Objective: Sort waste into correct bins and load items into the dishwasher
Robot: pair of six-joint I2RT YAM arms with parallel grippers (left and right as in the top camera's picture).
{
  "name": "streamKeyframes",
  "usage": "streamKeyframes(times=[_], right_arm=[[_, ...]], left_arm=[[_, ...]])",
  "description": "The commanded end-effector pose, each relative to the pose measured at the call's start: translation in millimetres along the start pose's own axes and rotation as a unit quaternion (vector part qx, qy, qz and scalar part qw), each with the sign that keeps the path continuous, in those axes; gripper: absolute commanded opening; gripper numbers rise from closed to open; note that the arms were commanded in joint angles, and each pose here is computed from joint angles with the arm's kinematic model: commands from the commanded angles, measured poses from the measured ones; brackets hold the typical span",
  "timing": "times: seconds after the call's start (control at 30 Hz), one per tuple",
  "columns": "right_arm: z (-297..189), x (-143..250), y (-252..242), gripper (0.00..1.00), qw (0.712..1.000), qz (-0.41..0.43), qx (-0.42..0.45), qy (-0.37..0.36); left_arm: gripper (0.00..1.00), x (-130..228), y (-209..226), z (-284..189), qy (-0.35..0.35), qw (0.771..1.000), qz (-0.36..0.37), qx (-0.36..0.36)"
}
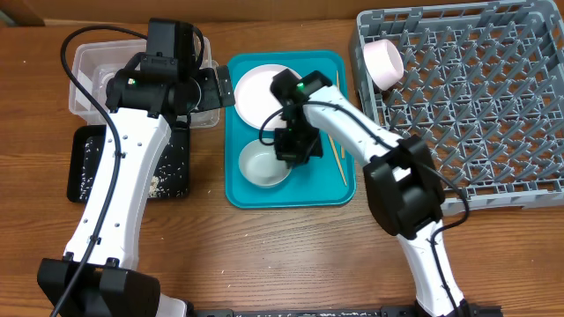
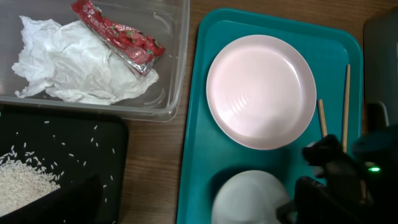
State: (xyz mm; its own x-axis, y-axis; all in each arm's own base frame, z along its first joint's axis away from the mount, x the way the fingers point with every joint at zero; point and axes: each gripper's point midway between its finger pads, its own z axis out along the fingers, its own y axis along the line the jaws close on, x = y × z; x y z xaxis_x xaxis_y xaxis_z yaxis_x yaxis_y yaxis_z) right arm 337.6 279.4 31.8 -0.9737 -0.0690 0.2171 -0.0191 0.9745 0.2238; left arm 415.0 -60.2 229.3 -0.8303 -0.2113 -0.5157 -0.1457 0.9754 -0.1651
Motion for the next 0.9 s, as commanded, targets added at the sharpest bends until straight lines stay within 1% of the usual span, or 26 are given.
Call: streamKeyframes(times=[0.0, 0.07, 0.13, 0.23, 0.3, 0.33, 0.37, 0.43, 0.5, 0.53, 0.6, 0.63, 0.73, 0.87], right_arm=[[-102.4, -20.6, -20.3, 0.04, 0.99, 0.014, 0.016, -0.136], [-149.1, -19.9, -44.6, 0.04, 0.98, 0.032, 0.042, -0.193], [-204.3, -13.5, -78.7, 0.04, 0.959, 0.061, 0.082, -0.263], [-282.1, 5.3, -129.8, 0.04, 0.908, 0.113, 0.153, -0.373], [-328.3, 22.8, -160.3, 0.04, 0.857, 0.168, 0.202, -0.443], [-353.1, 33.9, -176.2, 0.04, 0.821, 0.196, 0.238, -0.48], [-365.2, 39.6, -184.7, 0.04, 0.8, 0.213, 0.259, -0.498], [-390.8, 51.8, -203.8, 0.04, 0.741, 0.256, 0.313, -0.536], [-399.3, 52.9, -213.9, 0.04, 0.702, 0.282, 0.347, -0.554], [-398.3, 50.0, -217.5, 0.04, 0.688, 0.291, 0.361, -0.558], [-388.3, 40.7, -223.4, 0.04, 0.667, 0.303, 0.384, -0.562], [-373.5, 32.0, -229.6, 0.04, 0.65, 0.311, 0.408, -0.561], [-340.7, 17.7, -240.1, 0.04, 0.628, 0.312, 0.448, -0.554], [-296.7, 5.7, -253.1, 0.04, 0.615, 0.3, 0.487, -0.543]], left_arm=[[1.0, -1.7, 2.4, 2.3, -0.001, 1.0, -0.002, -0.007], [1.0, -1.7, 2.4, 2.3, -0.001, 1.0, -0.002, -0.007], [1.0, -1.7, 2.4, 2.3, -0.001, 1.0, -0.002, -0.007], [1.0, -1.7, 2.4, 2.3, -0.001, 1.0, -0.002, -0.007], [1.0, -1.7, 2.4, 2.3, -0.001, 1.0, -0.002, -0.007], [1.0, -1.7, 2.4, 2.3, -0.001, 1.0, -0.002, -0.007], [1.0, -1.7, 2.4, 2.3, -0.001, 1.0, -0.002, -0.007], [1.0, -1.7, 2.4, 2.3, -0.001, 1.0, -0.002, -0.007], [1.0, -1.7, 2.4, 2.3, -0.001, 1.0, -0.002, -0.007], [1.0, -1.7, 2.4, 2.3, -0.001, 1.0, -0.002, -0.007], [1.0, -1.7, 2.4, 2.3, -0.001, 1.0, -0.002, -0.007], [1.0, -1.7, 2.4, 2.3, -0.001, 1.0, -0.002, -0.007], [1.0, -1.7, 2.4, 2.3, -0.001, 1.0, -0.002, -0.007], [1.0, -1.7, 2.4, 2.3, -0.001, 1.0, -0.002, -0.007]])
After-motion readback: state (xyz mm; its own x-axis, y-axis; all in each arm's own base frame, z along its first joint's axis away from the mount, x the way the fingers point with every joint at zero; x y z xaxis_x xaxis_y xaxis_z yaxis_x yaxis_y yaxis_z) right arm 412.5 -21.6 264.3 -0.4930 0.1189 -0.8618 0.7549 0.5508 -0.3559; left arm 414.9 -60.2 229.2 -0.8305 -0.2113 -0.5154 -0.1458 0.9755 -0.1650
